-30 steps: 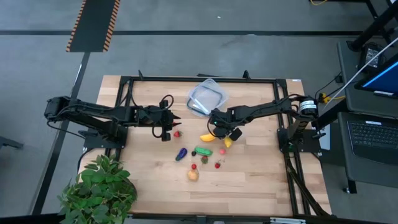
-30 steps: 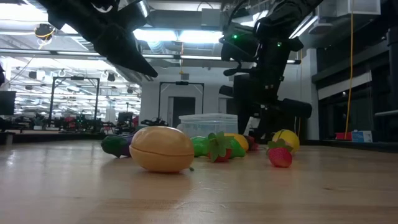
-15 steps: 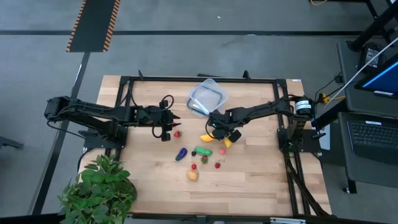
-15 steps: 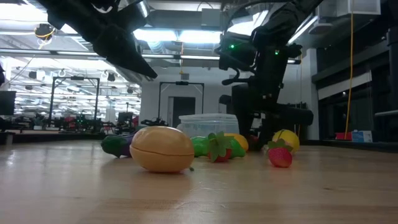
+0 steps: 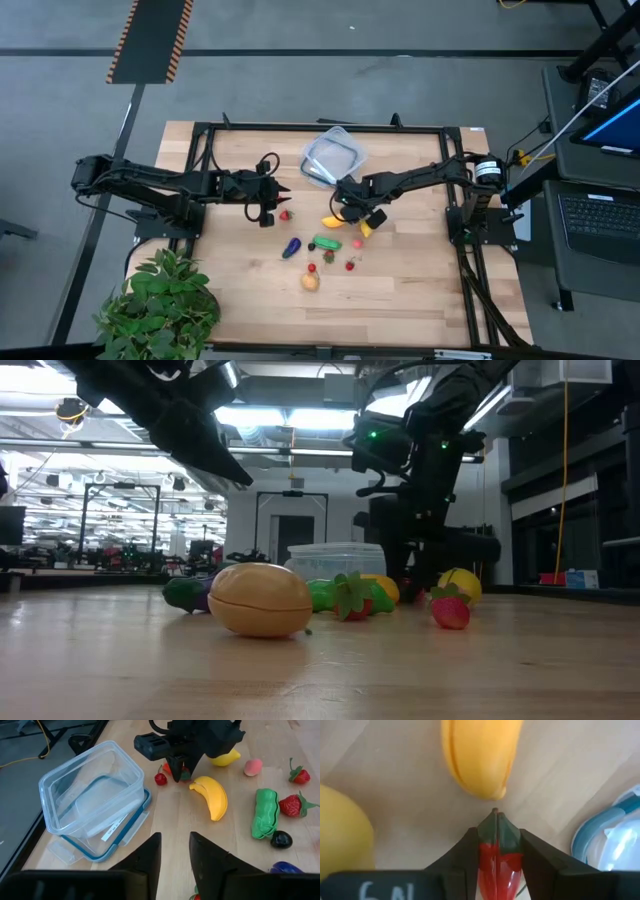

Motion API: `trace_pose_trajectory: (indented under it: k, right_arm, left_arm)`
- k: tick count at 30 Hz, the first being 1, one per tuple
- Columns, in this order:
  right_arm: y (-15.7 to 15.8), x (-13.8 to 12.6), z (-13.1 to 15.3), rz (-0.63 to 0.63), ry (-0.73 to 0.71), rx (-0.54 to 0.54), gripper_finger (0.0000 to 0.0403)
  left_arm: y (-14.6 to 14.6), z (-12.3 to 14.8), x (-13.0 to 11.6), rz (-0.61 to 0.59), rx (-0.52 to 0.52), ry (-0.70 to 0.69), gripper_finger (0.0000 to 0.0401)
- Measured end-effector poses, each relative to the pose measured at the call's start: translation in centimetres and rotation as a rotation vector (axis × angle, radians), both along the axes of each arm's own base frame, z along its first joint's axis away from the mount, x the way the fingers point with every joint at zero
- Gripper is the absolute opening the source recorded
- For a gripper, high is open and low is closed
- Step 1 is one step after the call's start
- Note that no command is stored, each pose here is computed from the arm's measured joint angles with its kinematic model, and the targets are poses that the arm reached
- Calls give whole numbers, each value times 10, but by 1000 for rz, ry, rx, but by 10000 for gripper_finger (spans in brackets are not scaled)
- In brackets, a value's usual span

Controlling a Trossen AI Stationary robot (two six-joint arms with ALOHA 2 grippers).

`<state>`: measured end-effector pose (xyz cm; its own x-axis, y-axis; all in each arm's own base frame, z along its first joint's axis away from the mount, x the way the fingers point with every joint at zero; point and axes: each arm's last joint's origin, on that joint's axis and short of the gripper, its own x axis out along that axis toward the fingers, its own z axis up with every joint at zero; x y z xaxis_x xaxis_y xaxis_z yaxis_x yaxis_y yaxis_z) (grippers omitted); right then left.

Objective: Pick and placing Produce into tupperware
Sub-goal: Put the red chili pepper into the transparent container

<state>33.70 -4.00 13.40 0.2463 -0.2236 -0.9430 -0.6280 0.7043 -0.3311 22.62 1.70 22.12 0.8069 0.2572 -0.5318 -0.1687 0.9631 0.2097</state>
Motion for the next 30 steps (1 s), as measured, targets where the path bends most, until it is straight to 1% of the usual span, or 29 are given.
trace_pose_trajectory:
  k: [6, 8, 10, 12, 14, 16, 18, 21, 23, 26, 30]
  right_arm:
    - [0, 0, 2, -34, -10, -14, 119]
    - [-1, -1, 5, -64, -26, -27, 118]
    - [-2, -3, 14, -98, -64, -24, 118]
    - [-2, -5, 30, -154, -134, -9, 118]
    - [-1, -8, 46, -198, -196, 15, 118]
    - [0, -13, 63, -227, -265, 65, 118]
    - [2, -17, 82, -246, -344, 125, 118]
    - [4, -26, 105, -271, -436, 182, 118]
    - [6, -32, 118, -285, -511, 239, 118]
    - [6, -41, 126, -300, -575, 329, 118]
    - [6, -52, 128, -310, -656, 352, 118]
  left_arm:
    - [0, 0, 0, 0, 0, 0, 85]
    - [0, 0, 0, 0, 0, 0, 83]
    - [0, 0, 0, 0, 0, 1, 82]
    - [0, 0, 0, 0, 0, 2, 81]
    - [0, 0, 0, 0, 0, 2, 81]
    - [0, 0, 0, 1, 0, 6, 84]
    - [0, 0, 0, 0, -1, 5, 87]
    - [0, -1, 0, 0, -1, 7, 93]
    - [0, -1, 0, 0, -2, 9, 96]
    - [0, -1, 0, 0, -2, 9, 100]
    - [0, -1, -1, 0, -2, 11, 103]
